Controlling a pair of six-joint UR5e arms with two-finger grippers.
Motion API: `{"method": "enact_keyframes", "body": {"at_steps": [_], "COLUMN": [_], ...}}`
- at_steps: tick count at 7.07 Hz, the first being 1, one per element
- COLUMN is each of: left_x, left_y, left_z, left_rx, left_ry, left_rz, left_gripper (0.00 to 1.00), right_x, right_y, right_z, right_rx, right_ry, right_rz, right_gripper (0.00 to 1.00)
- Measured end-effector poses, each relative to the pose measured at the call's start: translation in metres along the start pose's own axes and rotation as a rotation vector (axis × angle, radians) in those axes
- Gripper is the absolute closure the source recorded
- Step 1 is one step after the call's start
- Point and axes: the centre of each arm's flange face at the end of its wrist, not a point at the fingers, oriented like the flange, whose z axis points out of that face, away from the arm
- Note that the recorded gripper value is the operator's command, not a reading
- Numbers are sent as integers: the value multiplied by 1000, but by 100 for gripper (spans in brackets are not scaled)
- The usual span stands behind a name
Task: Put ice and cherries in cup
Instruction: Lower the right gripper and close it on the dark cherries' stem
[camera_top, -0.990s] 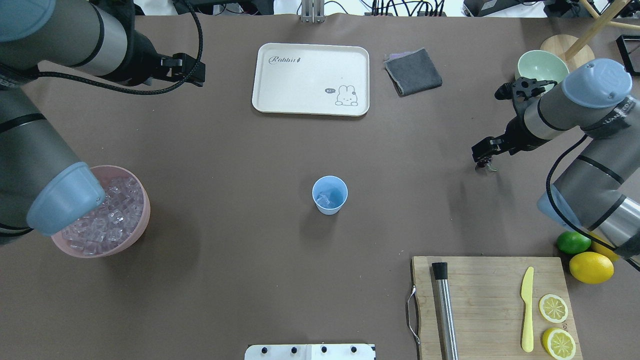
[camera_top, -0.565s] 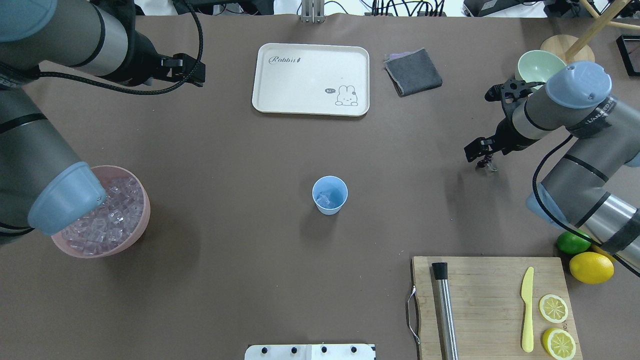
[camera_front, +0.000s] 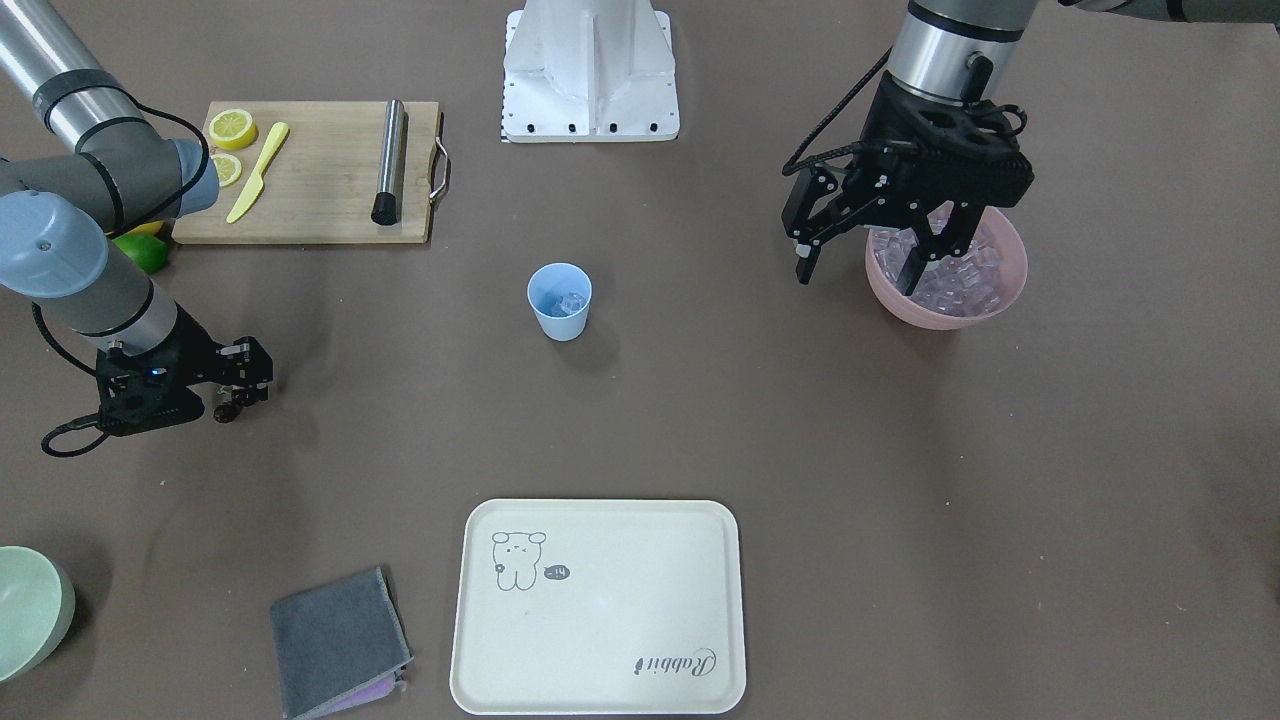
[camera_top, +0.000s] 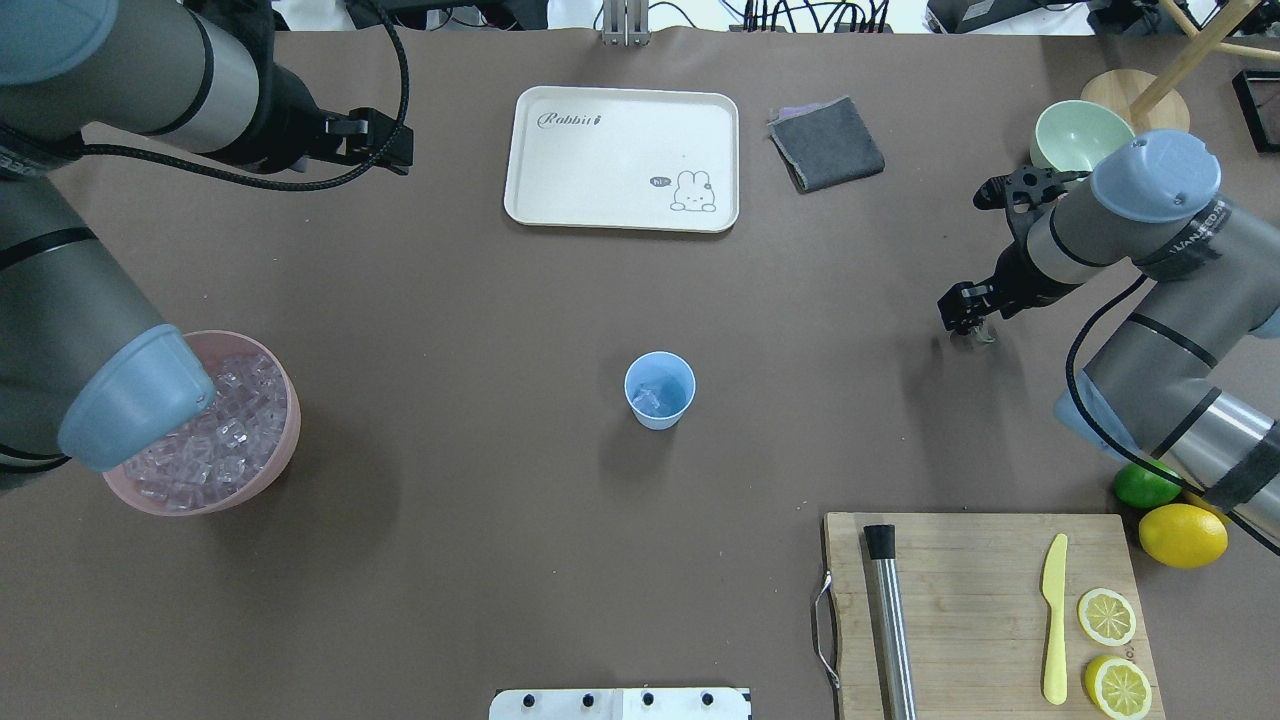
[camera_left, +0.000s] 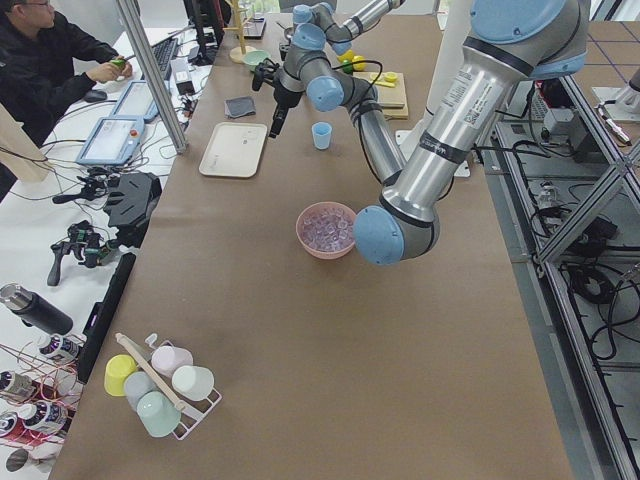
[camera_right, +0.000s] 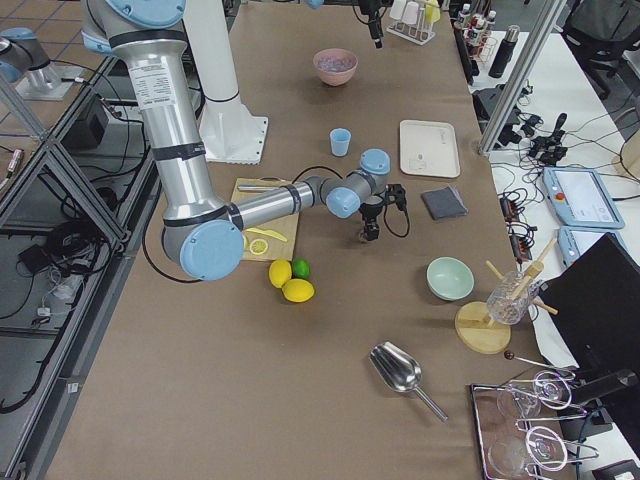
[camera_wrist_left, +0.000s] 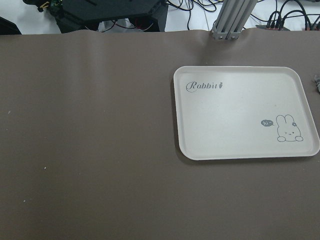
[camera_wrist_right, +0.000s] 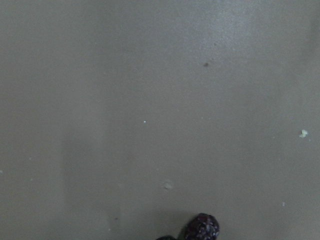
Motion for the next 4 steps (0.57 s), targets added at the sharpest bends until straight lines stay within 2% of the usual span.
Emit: {"method": "enact_keyframes", "body": {"at_steps": [1, 3, 4], "left_x": [0, 2, 2], "left_y": [0, 0, 0], "left_z": [0, 1, 0], "left_rx": [0, -1, -1], "left_ry": [1, 1, 2], "left_rz": [0, 1, 2], "left_gripper": [3, 3, 3], "right_x": [1, 3, 2], "right_y": [0, 1, 1], "right_z": [1, 3, 2], "right_rx": [-2, -5, -4], "right_ry": [2, 4, 3], "right_rz": [2, 21, 33], "right_gripper": [52, 81, 92]}}
